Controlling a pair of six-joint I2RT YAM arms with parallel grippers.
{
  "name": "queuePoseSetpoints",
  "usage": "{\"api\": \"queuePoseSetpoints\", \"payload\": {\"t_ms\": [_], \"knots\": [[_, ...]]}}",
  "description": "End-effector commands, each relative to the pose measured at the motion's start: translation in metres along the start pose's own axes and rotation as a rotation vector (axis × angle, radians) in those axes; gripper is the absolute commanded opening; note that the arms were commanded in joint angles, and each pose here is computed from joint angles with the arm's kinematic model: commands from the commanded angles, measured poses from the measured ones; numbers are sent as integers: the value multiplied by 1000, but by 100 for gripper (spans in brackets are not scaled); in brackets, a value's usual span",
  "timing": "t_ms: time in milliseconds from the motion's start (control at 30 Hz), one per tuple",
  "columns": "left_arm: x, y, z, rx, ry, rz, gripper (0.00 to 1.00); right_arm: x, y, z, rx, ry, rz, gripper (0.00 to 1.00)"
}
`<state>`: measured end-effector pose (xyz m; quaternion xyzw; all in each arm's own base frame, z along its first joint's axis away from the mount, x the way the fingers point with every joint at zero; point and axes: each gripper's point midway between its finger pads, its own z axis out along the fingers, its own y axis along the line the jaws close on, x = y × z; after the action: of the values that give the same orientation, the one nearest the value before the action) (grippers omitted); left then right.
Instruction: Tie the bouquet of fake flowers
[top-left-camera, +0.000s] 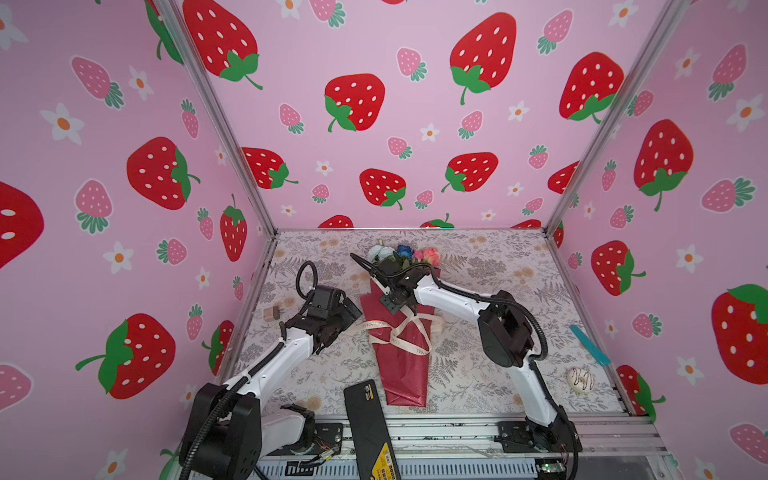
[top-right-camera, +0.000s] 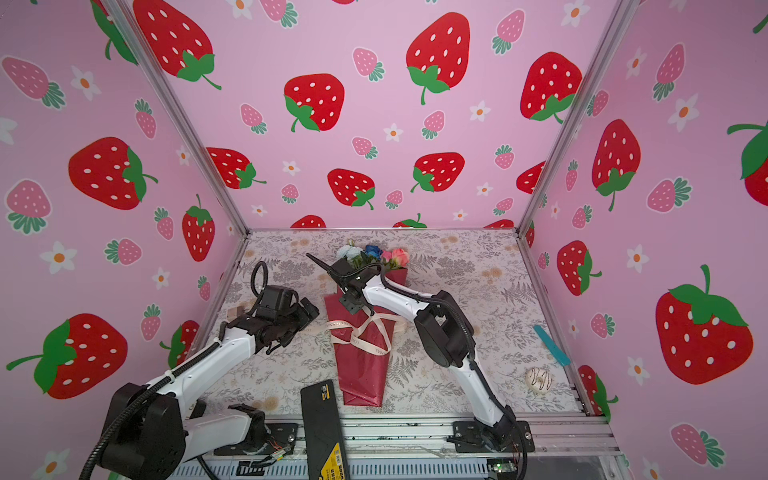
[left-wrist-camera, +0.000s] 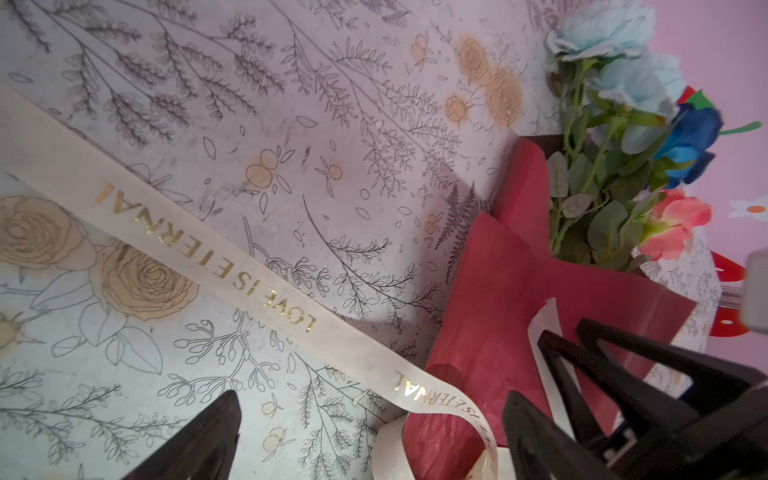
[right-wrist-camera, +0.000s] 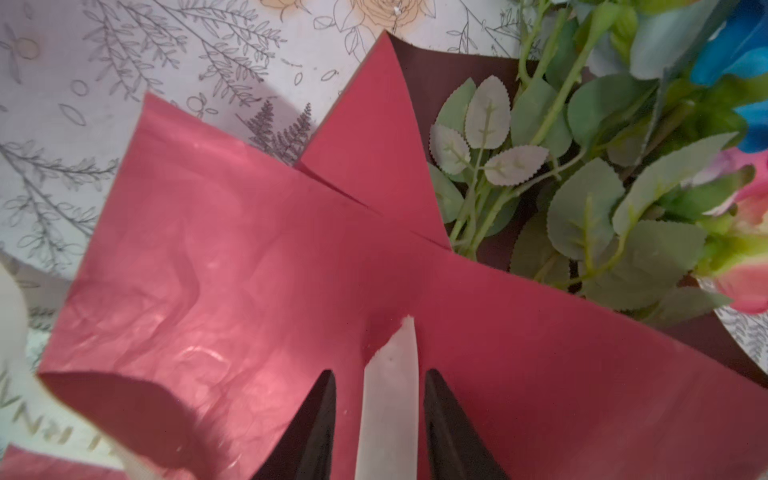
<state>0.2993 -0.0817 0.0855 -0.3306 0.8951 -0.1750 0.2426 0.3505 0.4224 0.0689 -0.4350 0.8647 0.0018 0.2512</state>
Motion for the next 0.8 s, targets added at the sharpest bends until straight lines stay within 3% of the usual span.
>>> {"api": "queuePoseSetpoints", "payload": {"t_ms": [0,467,767], "knots": [[2,7,-4,-18,3,-11,99,-2,-2,5,-31,13,-46,37],[2,9,-4,-36,4,-5,99,-7,8,18,-150,-10,-43,32],[0,8,-6,-34,-7,1,99,4,4,29,-116,27,-50,26]]}}
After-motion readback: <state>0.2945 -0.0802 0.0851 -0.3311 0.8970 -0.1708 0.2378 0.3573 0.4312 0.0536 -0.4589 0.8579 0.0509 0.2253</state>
